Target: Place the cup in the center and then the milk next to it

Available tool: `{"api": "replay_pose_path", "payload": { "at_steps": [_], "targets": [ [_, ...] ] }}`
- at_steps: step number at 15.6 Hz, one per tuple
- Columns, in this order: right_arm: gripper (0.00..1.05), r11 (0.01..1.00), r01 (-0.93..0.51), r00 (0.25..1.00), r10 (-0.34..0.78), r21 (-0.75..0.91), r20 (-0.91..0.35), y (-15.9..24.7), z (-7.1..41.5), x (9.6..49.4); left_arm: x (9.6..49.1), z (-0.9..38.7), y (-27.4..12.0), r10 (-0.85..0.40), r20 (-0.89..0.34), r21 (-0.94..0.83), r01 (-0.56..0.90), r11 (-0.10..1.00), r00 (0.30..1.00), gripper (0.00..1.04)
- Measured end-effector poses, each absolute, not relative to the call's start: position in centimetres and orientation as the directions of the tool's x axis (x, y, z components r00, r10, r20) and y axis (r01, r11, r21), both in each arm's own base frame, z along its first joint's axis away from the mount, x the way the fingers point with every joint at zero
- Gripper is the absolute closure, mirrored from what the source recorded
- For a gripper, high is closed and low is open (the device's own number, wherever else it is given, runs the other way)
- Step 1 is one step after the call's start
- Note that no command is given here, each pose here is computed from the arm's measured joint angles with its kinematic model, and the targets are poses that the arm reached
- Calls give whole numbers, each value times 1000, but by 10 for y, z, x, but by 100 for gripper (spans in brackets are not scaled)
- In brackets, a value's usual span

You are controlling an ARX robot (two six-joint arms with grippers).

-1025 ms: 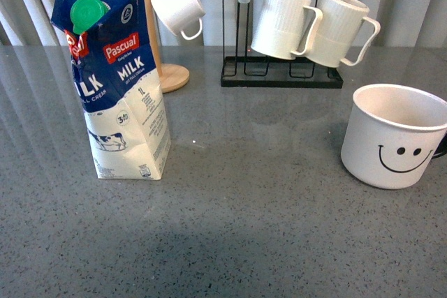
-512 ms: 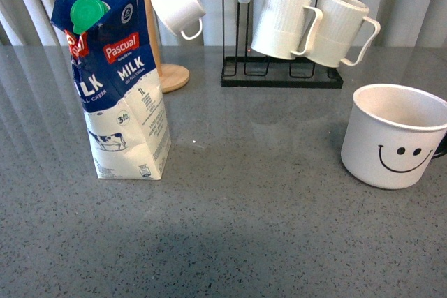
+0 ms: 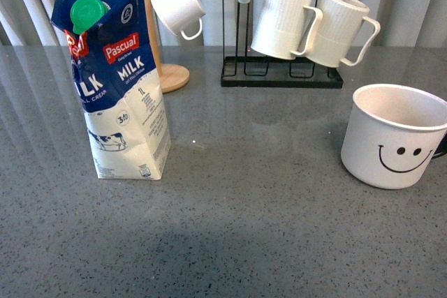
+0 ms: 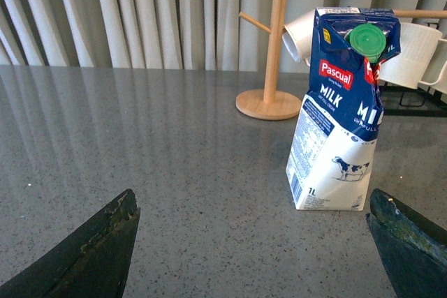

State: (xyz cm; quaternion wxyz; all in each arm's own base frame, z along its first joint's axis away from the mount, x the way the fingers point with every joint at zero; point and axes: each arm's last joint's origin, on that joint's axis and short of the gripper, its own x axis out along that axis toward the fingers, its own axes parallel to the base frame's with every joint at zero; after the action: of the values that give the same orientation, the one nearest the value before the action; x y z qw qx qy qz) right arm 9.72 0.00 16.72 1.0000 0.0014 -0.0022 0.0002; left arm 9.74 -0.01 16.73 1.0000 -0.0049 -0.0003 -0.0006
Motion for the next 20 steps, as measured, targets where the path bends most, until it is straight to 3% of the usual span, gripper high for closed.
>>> {"api": "replay_pose_path", "payload": {
  "at_steps": [15, 16, 20],
  "targets": [
    [7, 1000, 2, 1000, -2, 6, 1, 0, 167, 97, 97, 167, 0, -1, 1, -10, 1, 1000, 1000, 7],
    [7, 997, 40, 998, -38, 69, -40, -1, 165, 100, 97, 167, 0, -1, 0, -10, 1, 1000, 1000, 7],
    [7, 985, -33, 999, 27, 169, 40, -9, 212, 129, 97, 167, 0, -1, 1, -10, 1, 1000, 1000, 7]
  ]
}}
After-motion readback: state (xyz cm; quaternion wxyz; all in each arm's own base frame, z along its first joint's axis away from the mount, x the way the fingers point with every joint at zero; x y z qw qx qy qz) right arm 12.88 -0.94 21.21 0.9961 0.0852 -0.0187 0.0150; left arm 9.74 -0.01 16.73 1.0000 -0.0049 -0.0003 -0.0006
